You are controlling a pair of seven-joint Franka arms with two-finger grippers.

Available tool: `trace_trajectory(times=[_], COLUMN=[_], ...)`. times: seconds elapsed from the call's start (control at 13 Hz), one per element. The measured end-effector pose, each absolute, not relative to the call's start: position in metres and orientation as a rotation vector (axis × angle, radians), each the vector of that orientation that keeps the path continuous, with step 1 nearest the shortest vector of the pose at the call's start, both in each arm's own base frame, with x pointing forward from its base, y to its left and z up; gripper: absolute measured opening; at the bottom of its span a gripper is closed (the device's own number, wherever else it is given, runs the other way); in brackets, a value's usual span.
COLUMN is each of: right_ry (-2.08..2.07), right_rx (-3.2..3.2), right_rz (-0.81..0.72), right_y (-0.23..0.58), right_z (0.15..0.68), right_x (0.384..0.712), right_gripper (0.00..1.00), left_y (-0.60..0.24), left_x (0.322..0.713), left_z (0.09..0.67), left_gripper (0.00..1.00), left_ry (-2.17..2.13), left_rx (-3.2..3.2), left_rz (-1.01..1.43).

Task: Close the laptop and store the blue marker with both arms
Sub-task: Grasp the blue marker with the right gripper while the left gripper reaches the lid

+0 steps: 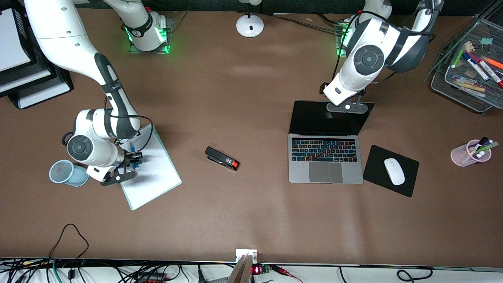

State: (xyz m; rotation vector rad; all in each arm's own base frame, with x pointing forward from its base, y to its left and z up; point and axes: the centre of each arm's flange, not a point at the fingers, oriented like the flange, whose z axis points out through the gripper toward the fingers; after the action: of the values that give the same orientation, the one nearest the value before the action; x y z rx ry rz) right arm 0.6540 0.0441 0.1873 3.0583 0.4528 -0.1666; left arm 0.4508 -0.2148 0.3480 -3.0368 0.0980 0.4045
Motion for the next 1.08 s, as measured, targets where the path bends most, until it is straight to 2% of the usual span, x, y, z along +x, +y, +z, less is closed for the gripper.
trace_trajectory(times=[0.54,0.62,0.77,1.08], right_ry=[0.454,0.454,0.447,0.434], right_rx=[3.058,3.059,3.066,3.080], right_rz=[-0.165,-0.165,-0.160,-0.134], right_y=[0.044,0.044,0.045,0.046], right_z=[0.187,0.187,0.188,0.194], right_x=[0.654,0.654,0.655,0.660], right_gripper=[0.38,0.32,0.30,0.30], left_y=[-0.215,-0.215,-0.214,-0.217], left_x=[0.468,0.473,0.484,0.500], left_z=[0.345,0.346,0.349,0.347], left_gripper=[1.00,1.00,1.00,1.00], left_ry=[0.077,0.072,0.061,0.051], left_rx=[-3.070,-3.077,-3.092,-3.113], left_rz=[0.374,0.370,0.359,0.358])
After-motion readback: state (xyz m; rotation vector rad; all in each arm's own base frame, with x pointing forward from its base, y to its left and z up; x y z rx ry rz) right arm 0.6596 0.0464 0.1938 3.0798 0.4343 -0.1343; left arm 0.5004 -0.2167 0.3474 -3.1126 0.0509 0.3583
